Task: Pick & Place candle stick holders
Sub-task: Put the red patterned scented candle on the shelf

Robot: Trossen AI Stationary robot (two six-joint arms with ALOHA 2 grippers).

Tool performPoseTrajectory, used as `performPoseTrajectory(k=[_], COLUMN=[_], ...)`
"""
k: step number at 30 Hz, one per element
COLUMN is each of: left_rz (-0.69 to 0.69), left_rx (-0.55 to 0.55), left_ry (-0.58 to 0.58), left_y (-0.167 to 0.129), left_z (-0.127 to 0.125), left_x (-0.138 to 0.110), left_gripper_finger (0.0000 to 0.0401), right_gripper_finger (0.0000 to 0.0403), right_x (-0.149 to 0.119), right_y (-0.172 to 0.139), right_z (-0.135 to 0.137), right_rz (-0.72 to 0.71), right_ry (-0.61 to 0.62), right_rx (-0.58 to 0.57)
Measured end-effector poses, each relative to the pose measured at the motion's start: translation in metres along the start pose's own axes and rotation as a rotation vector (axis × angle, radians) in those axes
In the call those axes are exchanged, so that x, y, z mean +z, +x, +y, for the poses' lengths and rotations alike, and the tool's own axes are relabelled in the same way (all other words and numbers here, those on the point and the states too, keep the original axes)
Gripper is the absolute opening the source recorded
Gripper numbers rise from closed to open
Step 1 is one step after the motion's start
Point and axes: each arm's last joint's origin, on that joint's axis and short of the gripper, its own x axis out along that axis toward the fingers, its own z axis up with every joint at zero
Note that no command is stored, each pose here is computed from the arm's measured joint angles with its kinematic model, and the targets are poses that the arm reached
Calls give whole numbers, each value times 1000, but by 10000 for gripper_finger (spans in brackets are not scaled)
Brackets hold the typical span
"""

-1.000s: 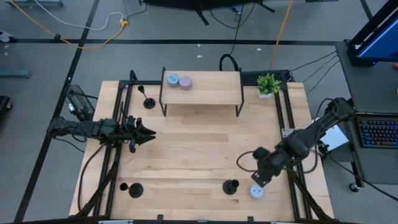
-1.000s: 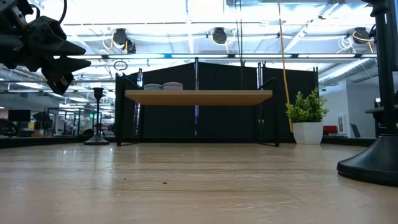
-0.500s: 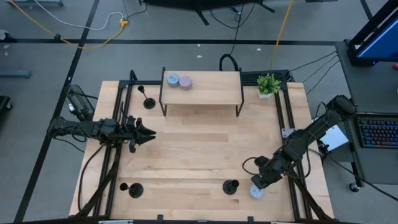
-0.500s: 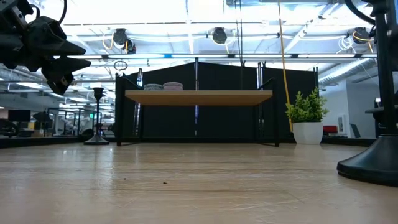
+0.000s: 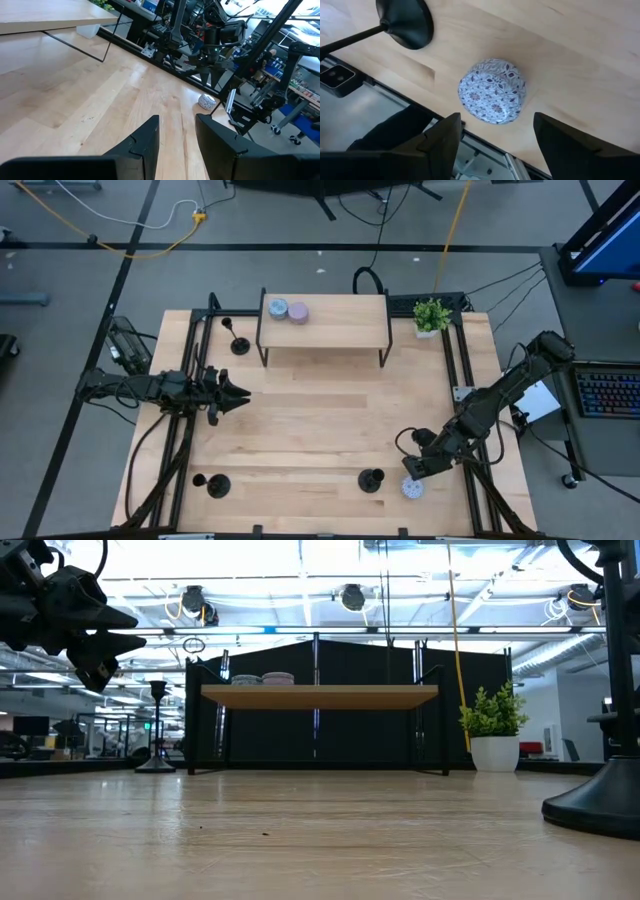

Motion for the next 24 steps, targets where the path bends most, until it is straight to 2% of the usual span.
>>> performPoseTrajectory(k=[7,16,24], left_rz=[0,0,0], left_rx=[0,0,0], left_ry=[0,0,1], left_y=[0,0,0], left_z=[0,0,0], left_x=[0,0,0], left_gripper_finger=[131,131,131], right_gripper_finger=[242,245,293], right_x=[0,-1,-1], right_y=[0,0,0], right_z=[1,1,1], right_rz=[6,10,11], right_ry=[-138,-160,-173], right_rx=[5,14,14])
